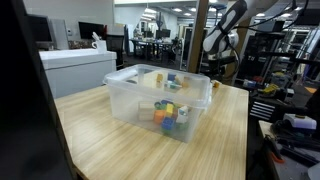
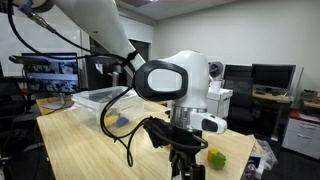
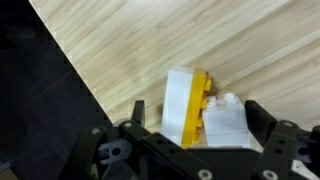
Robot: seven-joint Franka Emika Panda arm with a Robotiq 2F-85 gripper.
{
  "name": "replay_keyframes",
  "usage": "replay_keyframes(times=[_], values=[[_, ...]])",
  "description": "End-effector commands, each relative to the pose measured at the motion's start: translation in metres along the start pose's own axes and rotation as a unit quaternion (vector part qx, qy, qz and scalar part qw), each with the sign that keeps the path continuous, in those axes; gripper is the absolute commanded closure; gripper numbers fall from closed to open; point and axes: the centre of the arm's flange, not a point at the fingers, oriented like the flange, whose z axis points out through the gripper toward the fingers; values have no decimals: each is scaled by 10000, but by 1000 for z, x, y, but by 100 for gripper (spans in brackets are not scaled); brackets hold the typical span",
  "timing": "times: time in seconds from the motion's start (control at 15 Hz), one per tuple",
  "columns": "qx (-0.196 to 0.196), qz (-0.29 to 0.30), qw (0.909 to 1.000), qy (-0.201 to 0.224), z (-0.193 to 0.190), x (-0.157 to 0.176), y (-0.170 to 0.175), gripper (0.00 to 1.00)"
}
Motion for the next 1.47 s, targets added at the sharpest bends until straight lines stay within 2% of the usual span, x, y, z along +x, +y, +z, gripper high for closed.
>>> replay_keyframes(times=[0.0,0.07,0.2,0.33,0.4,0.6,0.87,1.13,1.4], values=[[57,243,9997,49,11,3,6,0],[63,278,9996,27,13,2,6,25],[101,318,9994,42,11,2,6,33],[111,343,9993,80,7,3,7,49],[120,345,9993,94,5,4,6,54],[124,352,9993,65,3,1,4,54],[100,300,9994,144,-24,-2,-8,54],[261,48,9977,616,-106,-3,-39,54],[603,-553,9889,1237,-201,-24,-98,54]])
